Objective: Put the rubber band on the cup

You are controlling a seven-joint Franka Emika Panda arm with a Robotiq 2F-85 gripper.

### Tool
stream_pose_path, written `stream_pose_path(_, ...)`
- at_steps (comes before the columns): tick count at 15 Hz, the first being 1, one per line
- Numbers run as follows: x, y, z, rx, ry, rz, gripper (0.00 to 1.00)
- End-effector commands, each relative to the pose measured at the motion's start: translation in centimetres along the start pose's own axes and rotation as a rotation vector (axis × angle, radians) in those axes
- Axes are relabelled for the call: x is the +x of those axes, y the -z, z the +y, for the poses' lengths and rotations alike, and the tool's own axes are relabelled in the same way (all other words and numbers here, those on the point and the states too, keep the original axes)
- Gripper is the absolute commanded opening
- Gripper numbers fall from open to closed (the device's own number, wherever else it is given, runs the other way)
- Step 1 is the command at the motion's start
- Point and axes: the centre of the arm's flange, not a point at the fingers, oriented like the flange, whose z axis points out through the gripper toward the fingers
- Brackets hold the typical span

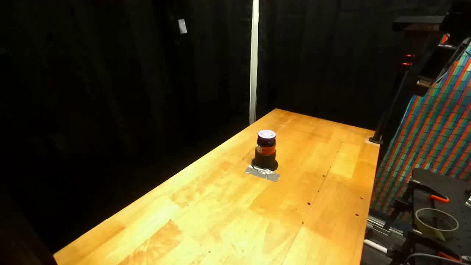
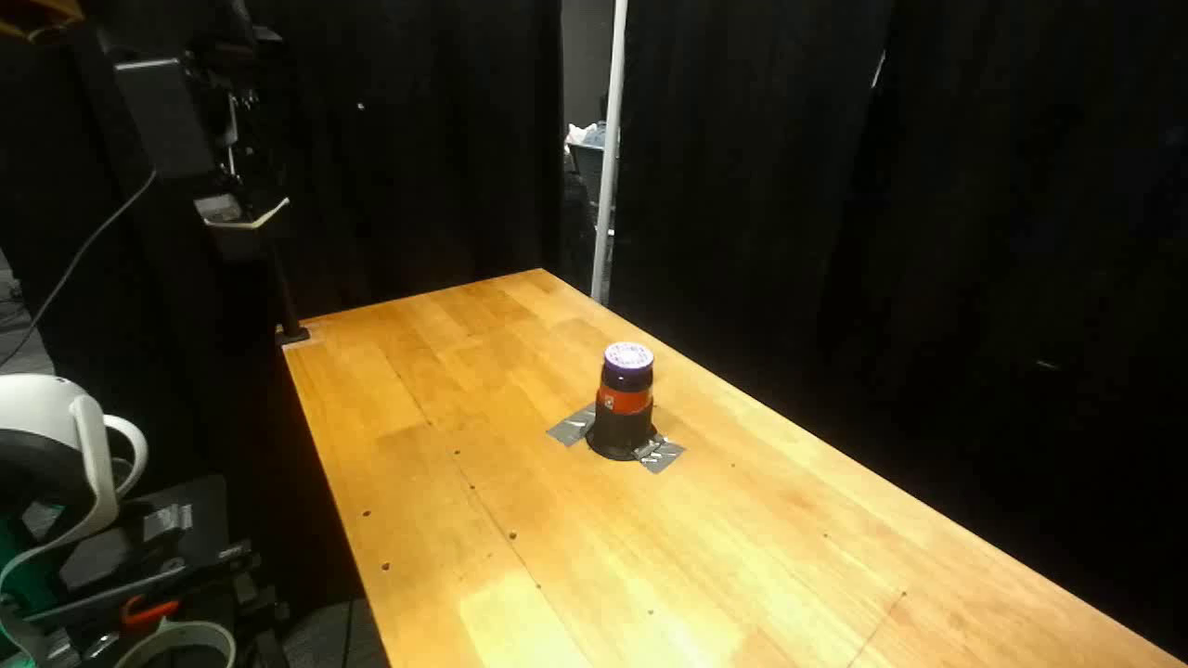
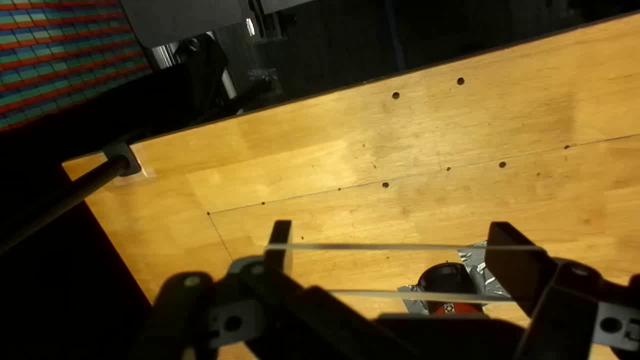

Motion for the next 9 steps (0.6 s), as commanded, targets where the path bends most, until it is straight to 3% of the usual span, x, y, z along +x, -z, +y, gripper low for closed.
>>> stream_pose_path(1, 0.0, 0.0, 0.0, 0.0, 0.0, 0.0, 1.0)
stream_pose_path(6, 0.0, 0.0, 0.0, 0.0, 0.0, 0.001, 1.0)
stream_pose_path(9, 2.8, -1.5, 0.4, 0.048, 0.097, 0.016, 1.0)
